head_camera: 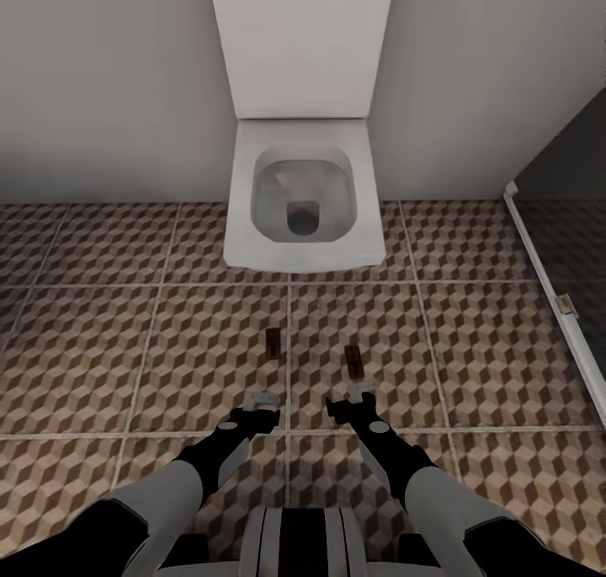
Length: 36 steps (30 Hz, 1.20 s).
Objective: Take the four mousetraps from the cabinet in the bathroom and place them on the bathroom floor. Make sure all four end up on the same floor surface, and ensure that at least two of them are either under or directly next to the same bathroom sink.
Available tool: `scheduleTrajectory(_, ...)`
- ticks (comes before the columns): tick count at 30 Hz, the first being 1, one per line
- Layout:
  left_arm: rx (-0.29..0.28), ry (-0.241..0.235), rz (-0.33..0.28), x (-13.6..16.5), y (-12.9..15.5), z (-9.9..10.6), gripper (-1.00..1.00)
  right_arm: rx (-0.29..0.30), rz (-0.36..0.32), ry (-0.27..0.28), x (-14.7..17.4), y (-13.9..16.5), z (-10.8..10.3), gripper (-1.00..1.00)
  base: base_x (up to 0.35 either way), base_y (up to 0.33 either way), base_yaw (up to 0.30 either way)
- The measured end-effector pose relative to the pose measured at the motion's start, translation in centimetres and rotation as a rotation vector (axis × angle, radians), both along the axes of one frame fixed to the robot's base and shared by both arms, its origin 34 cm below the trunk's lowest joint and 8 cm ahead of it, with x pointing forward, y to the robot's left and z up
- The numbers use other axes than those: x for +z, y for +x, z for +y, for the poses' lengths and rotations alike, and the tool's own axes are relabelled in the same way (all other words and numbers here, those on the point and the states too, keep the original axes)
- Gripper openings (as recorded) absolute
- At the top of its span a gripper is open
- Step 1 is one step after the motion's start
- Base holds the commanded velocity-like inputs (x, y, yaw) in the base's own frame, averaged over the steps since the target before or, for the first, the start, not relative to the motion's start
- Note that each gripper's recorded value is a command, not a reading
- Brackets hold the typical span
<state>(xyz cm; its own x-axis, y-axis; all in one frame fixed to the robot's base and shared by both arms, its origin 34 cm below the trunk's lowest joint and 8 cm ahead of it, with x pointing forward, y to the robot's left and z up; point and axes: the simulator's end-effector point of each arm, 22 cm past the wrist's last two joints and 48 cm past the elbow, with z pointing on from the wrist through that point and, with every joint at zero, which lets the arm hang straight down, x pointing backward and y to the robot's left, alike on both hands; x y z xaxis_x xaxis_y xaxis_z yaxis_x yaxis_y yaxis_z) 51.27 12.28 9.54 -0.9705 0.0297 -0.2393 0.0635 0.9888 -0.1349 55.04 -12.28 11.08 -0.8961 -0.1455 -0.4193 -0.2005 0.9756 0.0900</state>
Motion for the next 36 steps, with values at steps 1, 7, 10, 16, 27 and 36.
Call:
scheduleTrajectory(1, 0.000, 0.000, 0.001, 0.2, 0.0, 0.0, 1.00, 0.000, 0.000, 0.000, 0.2, 0.1, 0.0, 1.00, 0.000, 0.000, 0.000)
scheduleTrajectory(7, 0.000, 0.000, 0.000, 1.5, 0.3, 0.0, 1.00, 0.000, 0.000, -0.002, 1.5, 0.4, -0.1, 1.00, 0.000, 0.000, 0.000)
scheduleTrajectory(10, 0.000, 0.000, 0.001, 2.2, 0.5, 0.0, 1.00, 0.000, 0.000, -0.002, 2.2, 0.5, -0.2, 1.00, 0.000, 0.000, 0.000)
scheduleTrajectory(16, 0.000, 0.000, 0.001, 3.5, 0.8, 0.0, 1.00, 0.000, 0.000, -0.002, 3.5, 0.8, -0.2, 1.00, 0.000, 0.000, 0.000)
scheduleTrajectory(27, 0.000, 0.001, 0.003, 5.8, 1.2, 0.0, 1.00, 0.001, 0.002, -0.002, 5.8, 1.2, -0.2, 1.00, 0.000, 0.000, 0.000)
scheduleTrajectory(36, 0.000, 0.003, 0.004, 7.7, 1.5, 0.2, 1.00, 0.000, 0.002, -0.007, 7.7, 1.6, -0.6, 1.00, 0.000, 0.000, 0.000)
